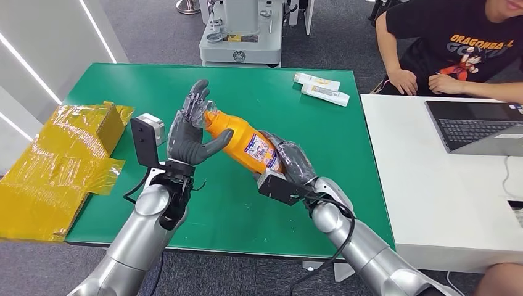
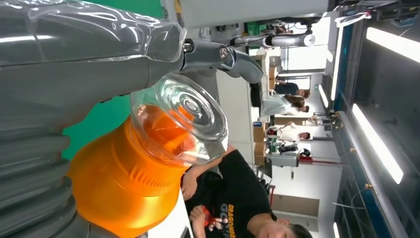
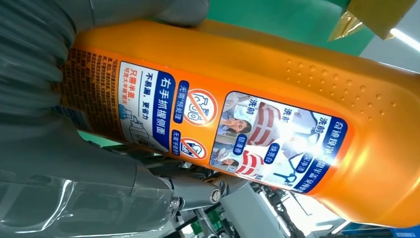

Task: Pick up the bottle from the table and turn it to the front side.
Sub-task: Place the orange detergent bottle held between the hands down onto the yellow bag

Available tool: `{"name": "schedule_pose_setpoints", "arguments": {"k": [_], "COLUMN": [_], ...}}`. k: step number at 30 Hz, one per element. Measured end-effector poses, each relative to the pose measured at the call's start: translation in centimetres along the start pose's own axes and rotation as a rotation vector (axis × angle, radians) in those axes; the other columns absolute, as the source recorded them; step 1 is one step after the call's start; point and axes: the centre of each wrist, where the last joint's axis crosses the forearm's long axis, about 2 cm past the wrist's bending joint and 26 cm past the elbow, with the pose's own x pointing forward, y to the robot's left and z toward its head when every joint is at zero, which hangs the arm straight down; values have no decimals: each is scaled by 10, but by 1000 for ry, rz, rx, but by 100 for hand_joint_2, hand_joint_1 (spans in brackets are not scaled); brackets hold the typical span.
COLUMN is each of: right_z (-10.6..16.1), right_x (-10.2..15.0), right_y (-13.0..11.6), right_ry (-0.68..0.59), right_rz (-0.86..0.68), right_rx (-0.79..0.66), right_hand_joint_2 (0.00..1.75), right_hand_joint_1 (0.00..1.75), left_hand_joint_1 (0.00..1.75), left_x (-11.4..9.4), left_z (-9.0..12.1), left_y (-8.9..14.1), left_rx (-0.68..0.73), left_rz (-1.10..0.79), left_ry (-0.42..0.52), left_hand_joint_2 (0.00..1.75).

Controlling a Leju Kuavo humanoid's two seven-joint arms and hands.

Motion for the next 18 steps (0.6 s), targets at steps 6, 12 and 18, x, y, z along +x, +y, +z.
{"name": "schedule_pose_setpoints", "arguments": {"k": [6,12,18], "right_z": [-10,-13,-25], "right_x": [0,-1,5], "right_y": [-9,-12,-17], "right_ry": [-13,-15,-35], "right_rz": [38,49,43], "right_rx": [-8,-11,-20], "right_hand_joint_2": [175,175,175], "right_hand_joint_1": [175,175,175], "left_hand_joint_1": [0,0,0], "left_x": [0,-1,-4], "left_z": [-6,-8,-7], "left_y": [-8,-9,-11], "left_rx": [-2,2,6], "left_rz": [55,74,86], "left_ry": [23,30,44], "left_hand_joint_2": [175,175,175]}}
